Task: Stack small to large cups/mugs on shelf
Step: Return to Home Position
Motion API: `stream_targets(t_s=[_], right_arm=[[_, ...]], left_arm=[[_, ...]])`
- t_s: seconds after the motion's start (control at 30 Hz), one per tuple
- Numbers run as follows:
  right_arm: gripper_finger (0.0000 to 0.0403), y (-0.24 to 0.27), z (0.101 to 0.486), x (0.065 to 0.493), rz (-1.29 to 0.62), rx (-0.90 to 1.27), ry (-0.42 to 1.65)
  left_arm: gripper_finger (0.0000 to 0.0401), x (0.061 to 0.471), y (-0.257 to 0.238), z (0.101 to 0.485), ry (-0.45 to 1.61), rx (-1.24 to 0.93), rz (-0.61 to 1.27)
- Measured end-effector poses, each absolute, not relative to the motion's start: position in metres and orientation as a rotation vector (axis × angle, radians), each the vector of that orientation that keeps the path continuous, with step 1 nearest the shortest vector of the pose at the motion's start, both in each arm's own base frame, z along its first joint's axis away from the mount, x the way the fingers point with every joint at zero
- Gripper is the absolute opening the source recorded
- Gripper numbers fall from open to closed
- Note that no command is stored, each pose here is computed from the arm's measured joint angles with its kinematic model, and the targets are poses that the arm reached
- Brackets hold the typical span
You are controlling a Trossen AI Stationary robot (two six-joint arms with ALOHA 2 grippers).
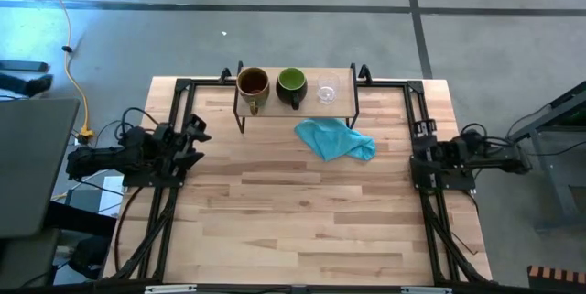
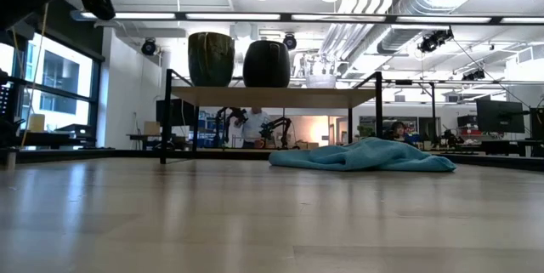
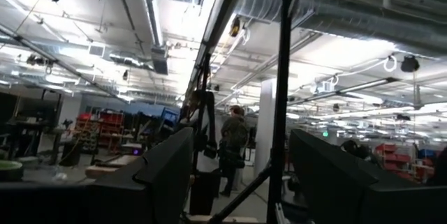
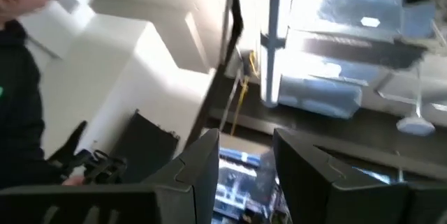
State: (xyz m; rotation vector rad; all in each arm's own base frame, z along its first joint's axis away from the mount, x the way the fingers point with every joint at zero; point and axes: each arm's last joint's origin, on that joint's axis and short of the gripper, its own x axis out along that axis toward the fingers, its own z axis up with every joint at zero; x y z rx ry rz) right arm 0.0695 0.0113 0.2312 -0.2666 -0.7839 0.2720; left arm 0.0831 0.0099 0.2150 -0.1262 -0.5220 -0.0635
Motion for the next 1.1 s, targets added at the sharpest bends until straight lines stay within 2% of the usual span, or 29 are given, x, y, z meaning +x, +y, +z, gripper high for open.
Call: stream_targets(t_s=[0.87,1.1], right_arm=[[0.0128,0.014,0.232,0.067,0.318,-0.290,-0.818],[0.0128,0.014,0.234,0.066,0.304,-0.320,-0.846]], left_arm=[[0.0225,0.074,0.006,0.228,-0.687,0.029,-0.109],[0.0225,0.074,0.006,0.228,-0.680,0.008,-0.133]])
